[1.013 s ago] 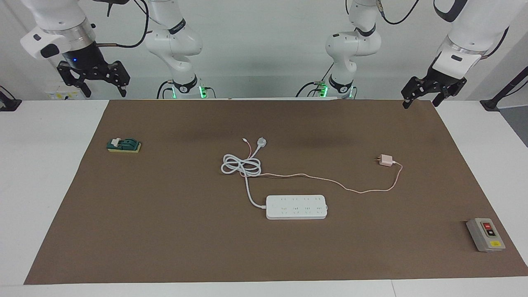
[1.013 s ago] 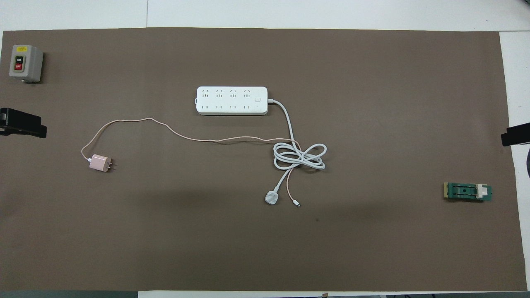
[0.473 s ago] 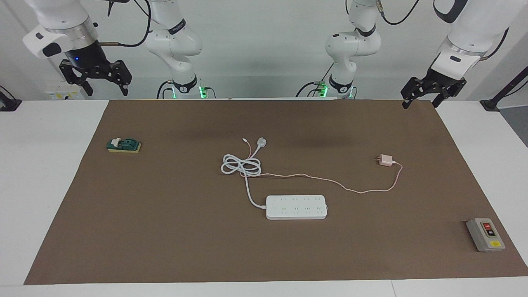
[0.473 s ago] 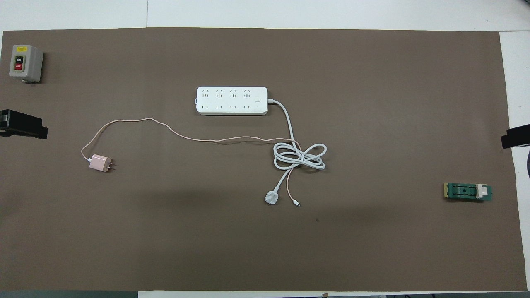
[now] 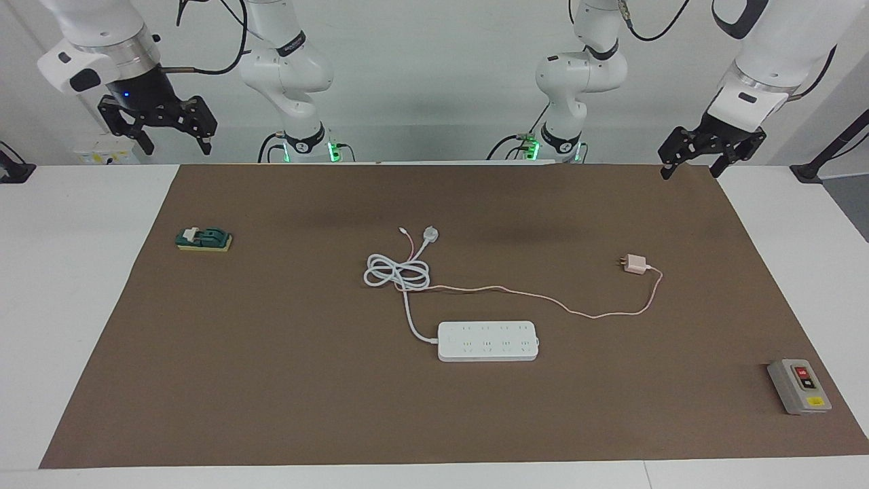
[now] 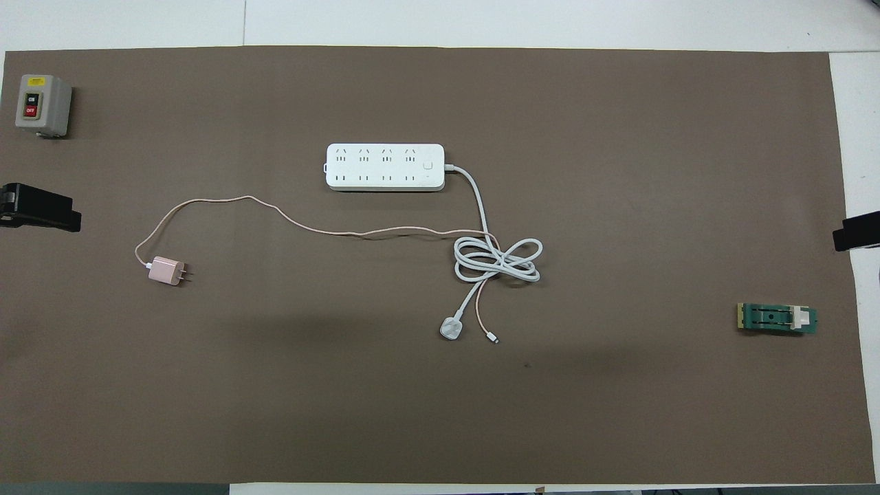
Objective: Unplug charger and place it aside
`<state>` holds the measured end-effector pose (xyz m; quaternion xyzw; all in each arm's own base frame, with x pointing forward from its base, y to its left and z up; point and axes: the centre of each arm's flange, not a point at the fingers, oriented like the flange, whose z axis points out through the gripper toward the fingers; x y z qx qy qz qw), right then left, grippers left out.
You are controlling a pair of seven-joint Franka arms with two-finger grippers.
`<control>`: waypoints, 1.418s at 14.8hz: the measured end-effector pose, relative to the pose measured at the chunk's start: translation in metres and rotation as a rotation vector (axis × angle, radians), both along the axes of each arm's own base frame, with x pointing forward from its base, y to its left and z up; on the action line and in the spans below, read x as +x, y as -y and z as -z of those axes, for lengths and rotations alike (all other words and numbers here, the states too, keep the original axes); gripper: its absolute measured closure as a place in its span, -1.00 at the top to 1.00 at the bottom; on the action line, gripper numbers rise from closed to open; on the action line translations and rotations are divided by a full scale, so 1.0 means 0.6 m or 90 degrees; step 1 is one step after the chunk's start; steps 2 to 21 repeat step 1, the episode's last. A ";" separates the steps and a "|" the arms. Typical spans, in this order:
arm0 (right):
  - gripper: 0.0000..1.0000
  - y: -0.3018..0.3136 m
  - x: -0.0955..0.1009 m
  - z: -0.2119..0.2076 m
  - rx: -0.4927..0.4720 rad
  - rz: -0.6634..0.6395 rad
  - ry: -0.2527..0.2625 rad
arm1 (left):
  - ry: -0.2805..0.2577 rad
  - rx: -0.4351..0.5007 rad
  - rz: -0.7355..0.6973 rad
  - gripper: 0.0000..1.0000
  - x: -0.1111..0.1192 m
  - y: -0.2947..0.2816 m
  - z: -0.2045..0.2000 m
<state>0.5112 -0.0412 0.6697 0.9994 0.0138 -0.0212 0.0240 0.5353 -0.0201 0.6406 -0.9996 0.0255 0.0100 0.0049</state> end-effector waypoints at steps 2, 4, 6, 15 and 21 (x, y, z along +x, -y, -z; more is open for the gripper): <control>1.00 0.000 0.000 0.000 0.000 0.000 0.000 | 0.000 0.000 0.000 1.00 0.000 0.000 0.000; 1.00 0.000 0.000 0.000 0.000 0.000 0.000 | 0.000 0.000 0.000 1.00 0.000 0.000 0.000; 1.00 0.000 0.000 0.000 0.000 0.000 0.000 | 0.000 0.000 0.000 1.00 0.000 0.000 0.000; 1.00 0.000 0.000 0.000 0.000 0.000 0.000 | 0.000 0.000 0.000 1.00 0.000 0.000 0.000; 1.00 0.000 0.000 0.000 0.000 0.000 0.000 | 0.000 0.000 0.000 1.00 0.000 0.000 0.000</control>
